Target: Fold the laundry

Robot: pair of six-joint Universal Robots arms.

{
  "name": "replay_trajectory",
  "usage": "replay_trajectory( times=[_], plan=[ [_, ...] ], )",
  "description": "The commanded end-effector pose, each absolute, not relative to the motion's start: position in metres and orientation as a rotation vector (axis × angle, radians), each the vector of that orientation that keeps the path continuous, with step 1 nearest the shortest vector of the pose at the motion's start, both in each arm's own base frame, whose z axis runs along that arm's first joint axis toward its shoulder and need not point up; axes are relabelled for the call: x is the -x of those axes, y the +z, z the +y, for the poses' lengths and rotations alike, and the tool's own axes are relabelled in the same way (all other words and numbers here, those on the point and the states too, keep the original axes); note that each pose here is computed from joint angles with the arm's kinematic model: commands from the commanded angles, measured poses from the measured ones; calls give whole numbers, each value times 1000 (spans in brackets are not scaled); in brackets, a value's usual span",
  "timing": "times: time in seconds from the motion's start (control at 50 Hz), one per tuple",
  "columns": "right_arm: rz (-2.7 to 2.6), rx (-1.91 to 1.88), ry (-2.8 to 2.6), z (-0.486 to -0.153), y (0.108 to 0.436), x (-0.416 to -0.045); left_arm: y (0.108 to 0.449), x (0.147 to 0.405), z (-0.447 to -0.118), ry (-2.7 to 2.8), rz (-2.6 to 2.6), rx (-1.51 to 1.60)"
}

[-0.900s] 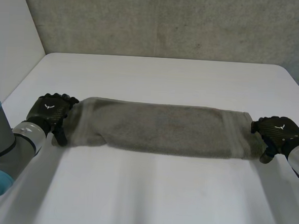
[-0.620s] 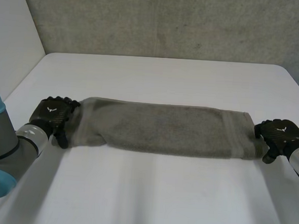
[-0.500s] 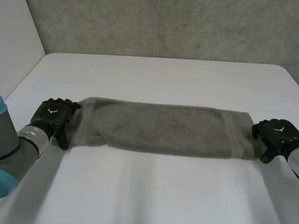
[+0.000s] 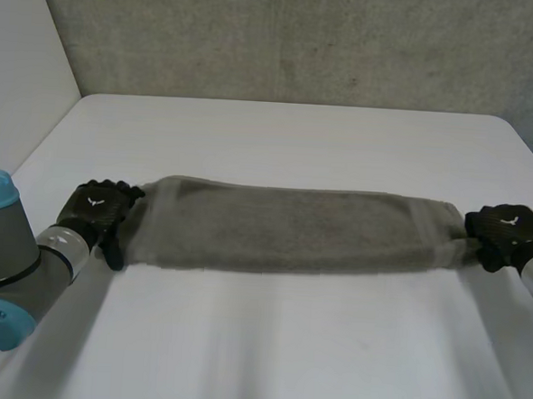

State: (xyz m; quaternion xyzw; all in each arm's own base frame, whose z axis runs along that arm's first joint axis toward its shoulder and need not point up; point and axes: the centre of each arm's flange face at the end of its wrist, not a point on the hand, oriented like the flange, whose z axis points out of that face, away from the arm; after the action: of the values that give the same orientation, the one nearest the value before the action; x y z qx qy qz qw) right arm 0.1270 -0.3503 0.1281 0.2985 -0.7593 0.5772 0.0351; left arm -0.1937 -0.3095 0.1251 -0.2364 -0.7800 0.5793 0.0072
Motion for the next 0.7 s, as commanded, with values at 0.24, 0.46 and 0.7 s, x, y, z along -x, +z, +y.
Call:
replay_trajectory(
  times=[0.24, 0.46, 0.7],
  plan=[
    [-2319, -852, 1763, -357, 134, -109, 124, 194, -308, 1801, -2445, 741],
    [-2116, -744, 1667, -389, 158, -44, 141, 194, -306, 1862, -2407, 728],
    [-1798, -985, 1818, -389, 249, -148, 211, 209, -310, 2120, -2164, 723]
  ],
)
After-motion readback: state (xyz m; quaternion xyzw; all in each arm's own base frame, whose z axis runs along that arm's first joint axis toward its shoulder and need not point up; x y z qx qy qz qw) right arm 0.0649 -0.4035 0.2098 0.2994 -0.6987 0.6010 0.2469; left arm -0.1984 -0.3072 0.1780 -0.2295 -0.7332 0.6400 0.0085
